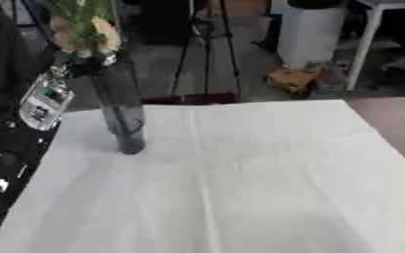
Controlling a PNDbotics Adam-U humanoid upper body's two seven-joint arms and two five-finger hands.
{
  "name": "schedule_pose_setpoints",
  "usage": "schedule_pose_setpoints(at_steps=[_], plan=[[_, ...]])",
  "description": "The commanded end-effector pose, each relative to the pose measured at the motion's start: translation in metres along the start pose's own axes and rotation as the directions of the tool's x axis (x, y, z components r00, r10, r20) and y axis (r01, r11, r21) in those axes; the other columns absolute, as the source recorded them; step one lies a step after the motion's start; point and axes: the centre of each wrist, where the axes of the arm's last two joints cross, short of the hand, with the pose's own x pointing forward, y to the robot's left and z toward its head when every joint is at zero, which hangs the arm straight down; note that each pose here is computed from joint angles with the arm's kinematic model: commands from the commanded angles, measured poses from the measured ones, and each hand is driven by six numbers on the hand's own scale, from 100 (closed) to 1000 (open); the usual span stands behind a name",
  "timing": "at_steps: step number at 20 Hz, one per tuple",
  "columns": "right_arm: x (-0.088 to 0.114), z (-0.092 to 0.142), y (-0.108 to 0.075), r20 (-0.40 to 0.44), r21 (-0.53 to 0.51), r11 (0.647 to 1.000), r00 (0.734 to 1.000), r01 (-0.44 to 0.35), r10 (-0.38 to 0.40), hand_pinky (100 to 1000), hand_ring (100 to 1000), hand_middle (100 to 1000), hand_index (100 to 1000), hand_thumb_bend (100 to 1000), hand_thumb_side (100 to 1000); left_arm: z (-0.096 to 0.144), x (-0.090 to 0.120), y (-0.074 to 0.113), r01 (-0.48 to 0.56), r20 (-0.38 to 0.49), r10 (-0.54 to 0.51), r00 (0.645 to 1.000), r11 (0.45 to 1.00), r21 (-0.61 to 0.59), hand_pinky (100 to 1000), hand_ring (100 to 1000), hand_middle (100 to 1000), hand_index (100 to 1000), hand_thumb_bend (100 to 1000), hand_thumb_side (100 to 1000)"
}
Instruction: Arrange flowers into the vase.
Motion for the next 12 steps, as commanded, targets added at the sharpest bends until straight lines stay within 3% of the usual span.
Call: schedule_pose_setpoints(at_steps=[1,12], plan=[[0.004,-0.002,-0.005,0.01,-0.005,1.0,1.0,-0.019,0.02,888,883,840,1000,156,708,-0.002,0.006,0.022,0.039,0.036,-0.04,0.999,0.999,0.037,700,786,694,733,1000,623],[0.003,-0.001,-0.005,0.008,-0.016,1.0,1.0,-0.015,0.015,888,883,840,1000,157,708,0.016,0.0,0.032,0.026,0.119,-0.028,0.993,1.0,0.016,700,788,694,733,1000,628]])
